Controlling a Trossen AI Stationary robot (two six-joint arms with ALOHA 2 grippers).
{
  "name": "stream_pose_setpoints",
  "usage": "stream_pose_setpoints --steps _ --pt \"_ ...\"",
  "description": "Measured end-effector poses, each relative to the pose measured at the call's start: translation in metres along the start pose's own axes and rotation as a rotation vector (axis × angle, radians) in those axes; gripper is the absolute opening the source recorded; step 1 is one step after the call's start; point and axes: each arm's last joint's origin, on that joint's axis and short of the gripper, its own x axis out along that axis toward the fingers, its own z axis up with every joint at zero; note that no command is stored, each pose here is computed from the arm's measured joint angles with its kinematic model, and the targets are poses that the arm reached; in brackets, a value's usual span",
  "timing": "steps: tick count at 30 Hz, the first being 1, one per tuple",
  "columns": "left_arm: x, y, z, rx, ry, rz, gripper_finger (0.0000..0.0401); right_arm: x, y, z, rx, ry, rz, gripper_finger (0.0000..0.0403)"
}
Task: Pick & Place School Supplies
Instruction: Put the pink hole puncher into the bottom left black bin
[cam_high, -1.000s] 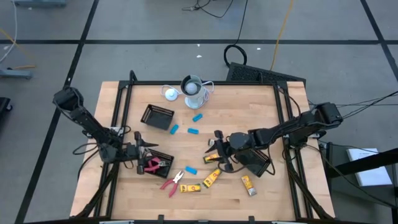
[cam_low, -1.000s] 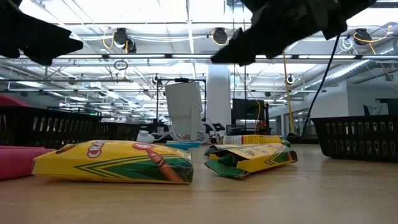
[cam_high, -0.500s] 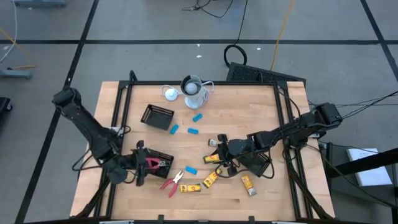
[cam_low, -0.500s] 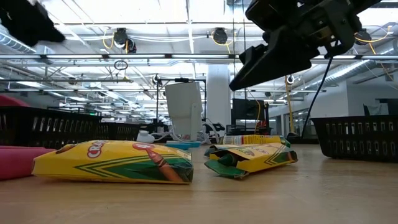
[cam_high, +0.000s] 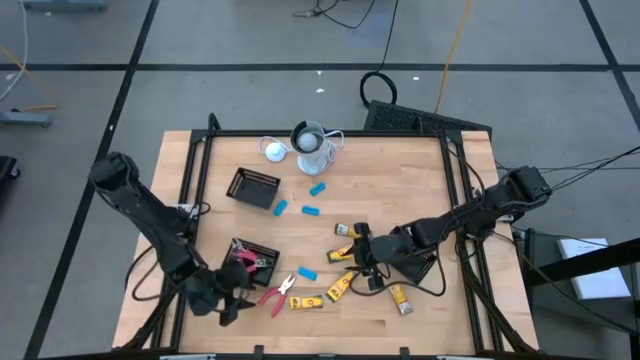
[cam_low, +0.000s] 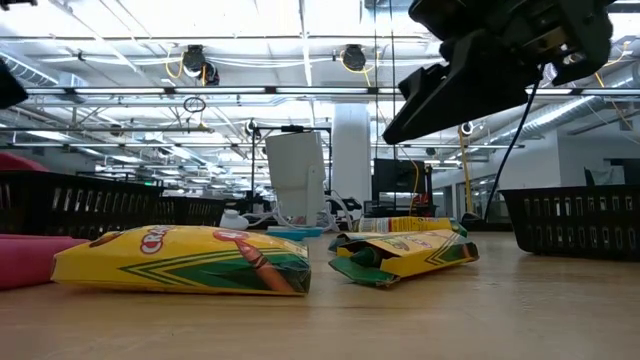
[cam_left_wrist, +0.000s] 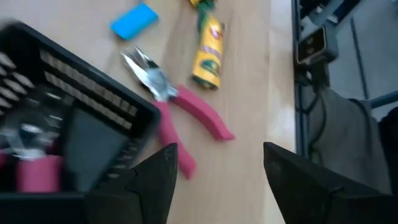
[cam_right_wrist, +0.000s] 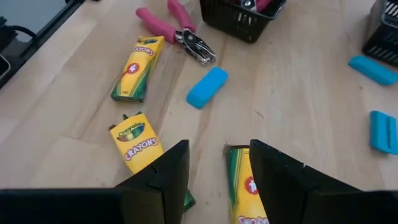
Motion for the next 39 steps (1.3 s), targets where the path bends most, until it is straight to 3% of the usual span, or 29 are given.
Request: stream_pose_setpoints --steps 5,14,24,39 --pt "0.01 -0.009 -0.006 -0.074 0.022 -0.064 0.0241 -0.001 0.01 -0.001 0.025 0.002 0.023 0.016" --pt "0.023 -0.035 -0.012 -0.061 0.063 -0.081 0.0241 -0.004 0.023 -0.002 0.023 0.004 0.013 0.016" --pt "0.055 -0.015 -0.007 -0.084 0.072 0.06 0.0241 -0.005 0.03 -0.004 0.014 0.016 0.027 0.016" --pt "0.064 -0.003 0.003 -0.184 0.109 0.092 0.0241 -0.005 0.029 -0.008 -0.005 0.057 0.022 0.016"
